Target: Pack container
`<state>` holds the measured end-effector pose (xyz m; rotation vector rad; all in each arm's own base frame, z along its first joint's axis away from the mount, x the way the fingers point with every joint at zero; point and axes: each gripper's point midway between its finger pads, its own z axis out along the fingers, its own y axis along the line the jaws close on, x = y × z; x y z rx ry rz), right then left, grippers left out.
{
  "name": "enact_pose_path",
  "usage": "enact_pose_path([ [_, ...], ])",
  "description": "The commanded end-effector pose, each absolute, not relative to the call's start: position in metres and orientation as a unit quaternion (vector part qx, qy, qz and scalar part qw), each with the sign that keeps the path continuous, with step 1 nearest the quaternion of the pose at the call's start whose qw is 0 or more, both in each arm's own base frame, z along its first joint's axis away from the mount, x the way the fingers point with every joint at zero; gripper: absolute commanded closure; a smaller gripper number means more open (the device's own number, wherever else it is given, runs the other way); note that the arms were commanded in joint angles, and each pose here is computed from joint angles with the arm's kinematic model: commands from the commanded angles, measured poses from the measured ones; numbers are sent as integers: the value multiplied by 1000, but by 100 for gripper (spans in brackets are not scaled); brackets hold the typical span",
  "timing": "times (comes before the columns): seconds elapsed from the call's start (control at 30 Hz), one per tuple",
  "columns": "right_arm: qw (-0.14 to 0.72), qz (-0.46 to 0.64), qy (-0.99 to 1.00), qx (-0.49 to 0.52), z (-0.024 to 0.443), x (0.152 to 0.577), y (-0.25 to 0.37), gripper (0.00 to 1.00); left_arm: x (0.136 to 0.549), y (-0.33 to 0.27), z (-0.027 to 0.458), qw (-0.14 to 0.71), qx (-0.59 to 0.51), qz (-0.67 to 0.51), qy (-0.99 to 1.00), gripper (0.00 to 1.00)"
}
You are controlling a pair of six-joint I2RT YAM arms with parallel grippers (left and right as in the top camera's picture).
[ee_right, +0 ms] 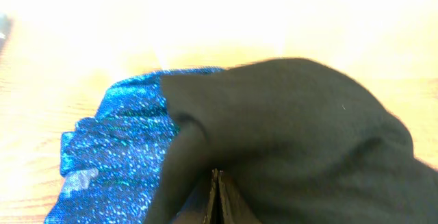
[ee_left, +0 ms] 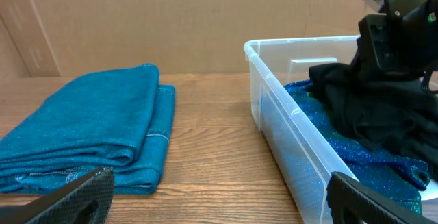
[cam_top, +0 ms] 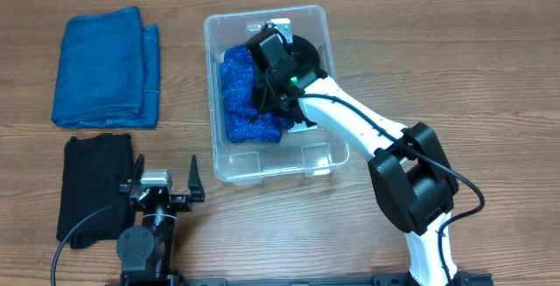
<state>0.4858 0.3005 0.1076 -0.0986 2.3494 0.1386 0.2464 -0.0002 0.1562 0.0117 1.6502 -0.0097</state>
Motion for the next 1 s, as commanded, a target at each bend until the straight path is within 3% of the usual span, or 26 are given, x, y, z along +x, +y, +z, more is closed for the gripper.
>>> enact_pose_path([
  [0.0, 426, 59, 901, -59, 148, 492, 308, 96, 246, 1, 156, 680, 10, 4, 733, 0],
  [0.23, 404, 57, 912, -49, 128, 485, 304, 96, 246, 1, 156, 680, 10, 4, 733, 0],
  [0.63, 358, 77, 930, -42, 52, 471, 308, 96, 246, 1, 156, 680, 10, 4, 733, 0],
  [0.8, 388, 61, 919, -30, 66, 480, 302, 96, 246, 1, 156, 680, 10, 4, 733, 0],
  [0.97, 452, 25, 892, -21, 120, 494, 288, 96, 246, 1, 156, 680, 10, 4, 733, 0],
])
